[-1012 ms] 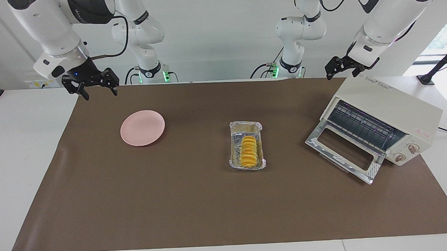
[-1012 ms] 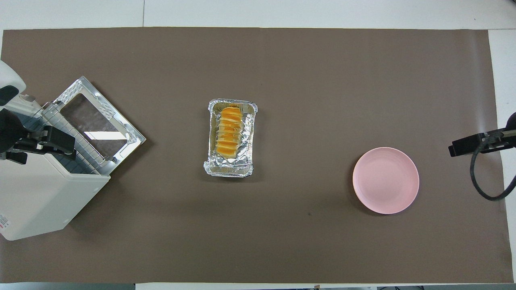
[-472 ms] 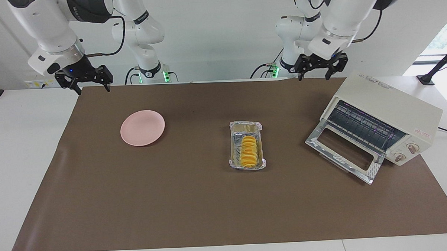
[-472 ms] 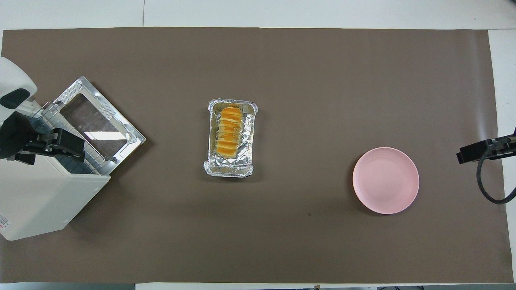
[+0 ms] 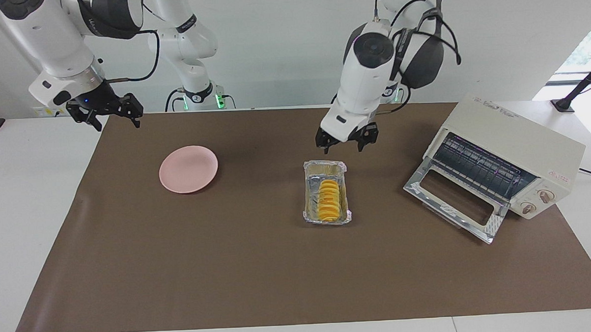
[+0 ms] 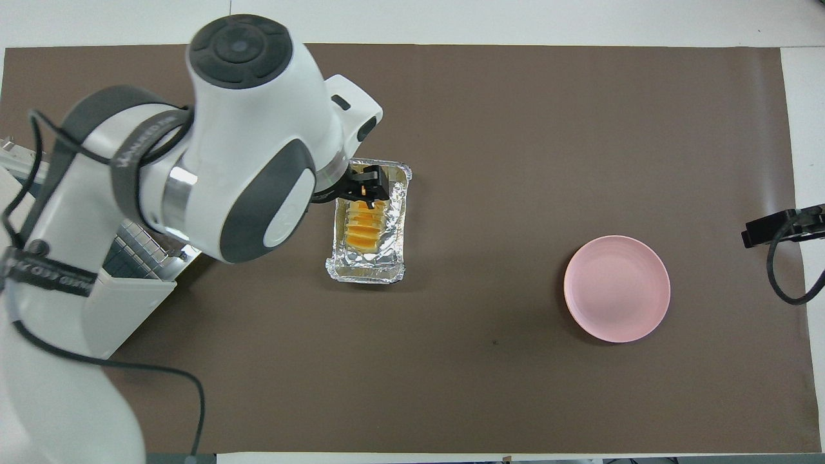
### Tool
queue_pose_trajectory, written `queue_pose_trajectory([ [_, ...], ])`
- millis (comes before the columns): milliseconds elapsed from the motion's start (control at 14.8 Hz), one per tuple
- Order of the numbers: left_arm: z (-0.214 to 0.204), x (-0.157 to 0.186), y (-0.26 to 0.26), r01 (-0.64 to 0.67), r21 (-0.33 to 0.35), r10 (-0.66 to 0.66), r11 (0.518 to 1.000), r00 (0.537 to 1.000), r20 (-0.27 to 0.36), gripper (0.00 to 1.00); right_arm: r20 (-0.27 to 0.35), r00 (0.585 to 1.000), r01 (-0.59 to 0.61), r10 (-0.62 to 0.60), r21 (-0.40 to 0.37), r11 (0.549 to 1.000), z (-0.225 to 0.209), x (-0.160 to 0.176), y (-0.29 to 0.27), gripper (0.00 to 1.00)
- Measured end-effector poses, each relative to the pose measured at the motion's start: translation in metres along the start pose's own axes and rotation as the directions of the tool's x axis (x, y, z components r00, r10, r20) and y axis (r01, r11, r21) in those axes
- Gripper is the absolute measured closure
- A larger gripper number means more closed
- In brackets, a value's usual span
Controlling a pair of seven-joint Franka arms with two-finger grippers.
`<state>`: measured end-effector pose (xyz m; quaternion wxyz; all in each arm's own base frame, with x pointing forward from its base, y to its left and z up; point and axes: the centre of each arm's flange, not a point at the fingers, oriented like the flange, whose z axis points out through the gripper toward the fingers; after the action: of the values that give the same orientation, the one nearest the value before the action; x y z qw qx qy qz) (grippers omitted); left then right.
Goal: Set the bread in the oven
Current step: 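Grasp the foil tray with the left gripper and carry it into the oven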
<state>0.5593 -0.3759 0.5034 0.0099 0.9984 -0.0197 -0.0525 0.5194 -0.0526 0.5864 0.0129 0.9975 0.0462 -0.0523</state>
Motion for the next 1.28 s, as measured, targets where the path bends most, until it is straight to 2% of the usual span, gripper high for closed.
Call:
queue_pose_trajectory([
  [202,0.037,0.002,0.048,-0.032,0.018,0.032,0.999,0.999,-0.027,0.00,-0.031,1.000,0.006,-0.005,0.036,0.999,-0.018,0.005,-0.006,0.00],
  [472,0.093,-0.005,0.091,-0.042,0.066,0.045,0.997,0.998,-0.052,0.00,-0.015,1.000,0.004,-0.003,0.040,0.999,-0.024,0.002,-0.005,0.00],
  [809,0.133,0.001,0.085,-0.031,0.080,0.035,0.996,0.998,-0.044,0.00,-0.015,1.000,-0.011,0.012,0.041,0.999,-0.023,0.001,0.003,0.00],
  [1282,0.156,-0.004,0.081,-0.033,0.098,0.036,0.995,0.999,-0.020,0.00,-0.010,1.000,-0.007,0.007,0.020,1.000,-0.023,0.002,0.002,0.00],
])
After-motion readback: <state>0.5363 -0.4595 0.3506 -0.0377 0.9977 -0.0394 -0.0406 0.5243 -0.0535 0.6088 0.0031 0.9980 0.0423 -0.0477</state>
